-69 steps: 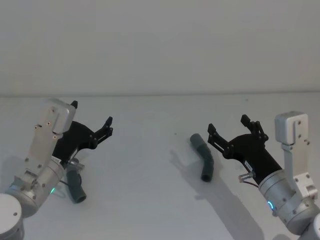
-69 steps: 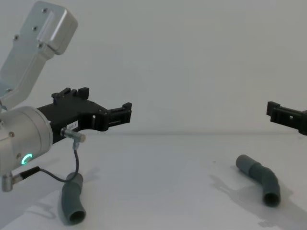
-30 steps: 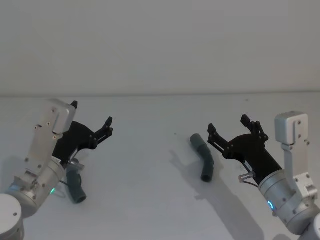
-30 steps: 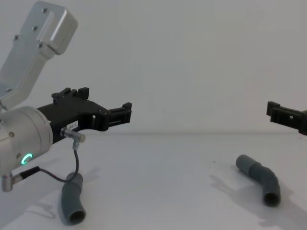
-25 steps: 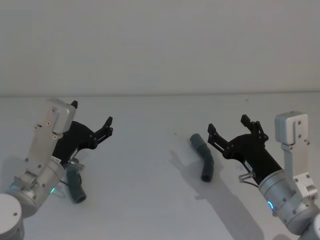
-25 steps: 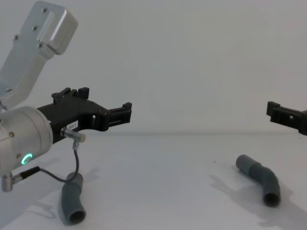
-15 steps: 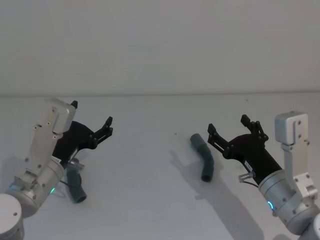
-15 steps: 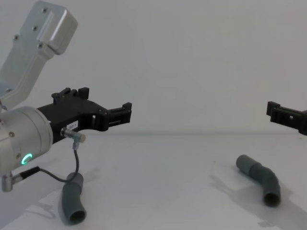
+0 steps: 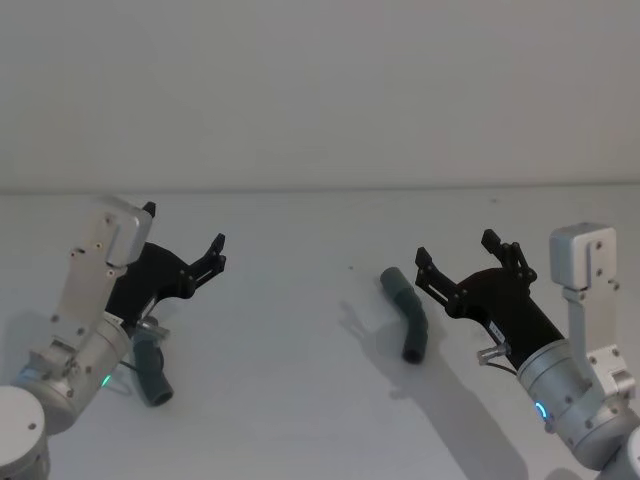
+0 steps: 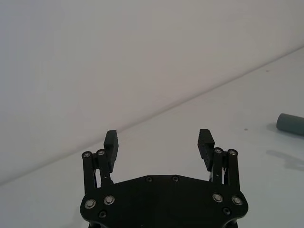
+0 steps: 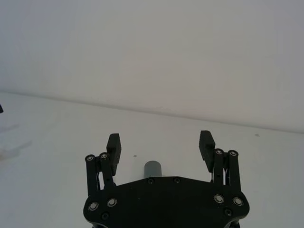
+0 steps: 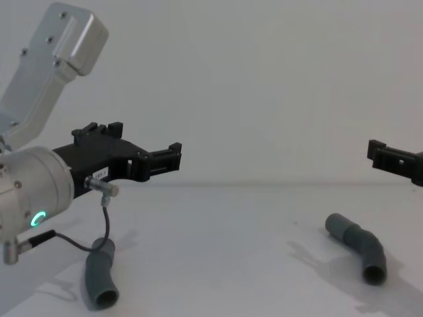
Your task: Use both hands to pick up one end of the pipe from the table, align the ends, and insert them.
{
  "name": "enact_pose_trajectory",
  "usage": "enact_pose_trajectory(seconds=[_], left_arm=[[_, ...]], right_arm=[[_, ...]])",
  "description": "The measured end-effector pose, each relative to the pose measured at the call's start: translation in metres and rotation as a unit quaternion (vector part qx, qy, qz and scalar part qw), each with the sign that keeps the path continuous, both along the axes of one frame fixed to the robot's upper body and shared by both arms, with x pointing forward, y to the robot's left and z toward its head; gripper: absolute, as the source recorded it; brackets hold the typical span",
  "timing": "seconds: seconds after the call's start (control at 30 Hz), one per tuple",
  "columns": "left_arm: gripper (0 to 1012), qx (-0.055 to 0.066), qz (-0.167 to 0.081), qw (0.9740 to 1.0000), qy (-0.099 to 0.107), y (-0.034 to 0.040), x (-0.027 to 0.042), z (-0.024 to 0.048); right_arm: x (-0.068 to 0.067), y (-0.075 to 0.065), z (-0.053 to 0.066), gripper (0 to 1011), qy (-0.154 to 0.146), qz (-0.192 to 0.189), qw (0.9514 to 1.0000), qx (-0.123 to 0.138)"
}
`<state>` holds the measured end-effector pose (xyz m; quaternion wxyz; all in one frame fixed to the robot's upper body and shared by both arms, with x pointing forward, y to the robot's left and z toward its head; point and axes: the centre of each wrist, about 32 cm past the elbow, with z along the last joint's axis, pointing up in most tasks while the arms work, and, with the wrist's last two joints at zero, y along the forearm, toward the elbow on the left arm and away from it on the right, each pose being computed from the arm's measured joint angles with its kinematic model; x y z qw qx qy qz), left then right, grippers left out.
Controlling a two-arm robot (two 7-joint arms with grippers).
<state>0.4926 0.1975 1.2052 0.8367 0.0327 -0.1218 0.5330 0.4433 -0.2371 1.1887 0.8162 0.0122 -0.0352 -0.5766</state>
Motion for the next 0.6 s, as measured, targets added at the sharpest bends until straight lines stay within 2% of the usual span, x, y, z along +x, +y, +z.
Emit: enact_pose_trajectory(seconds=[0.23, 0.37, 0.43, 0.6], left_arm=[[1002, -0.003, 0.010, 0.9997, 0.021, -0.0031, 0.0010, 0.0042], [1001, -0.006, 0.022, 0.9987, 0.046, -0.0051, 0.0011, 0.0090], [1001, -0.008, 0.025, 0.9983, 0.052, -0.0057, 0.0010, 0.0109], [1001, -0.012, 0.041, 0.9952, 0.088, -0.0069, -0.0013, 0.0172]], right_arm=[[0.000, 0.000, 0.000, 1002, 0.000, 0.000, 1.0000, 0.000], [0.000, 0.000, 0.000, 1002, 0.000, 0.000, 1.0000, 0.000], [0.000, 0.000, 0.000, 1002, 0.000, 0.000, 1.0000, 0.000], [0.000, 0.000, 0.000, 1002, 0.000, 0.000, 1.0000, 0.000]])
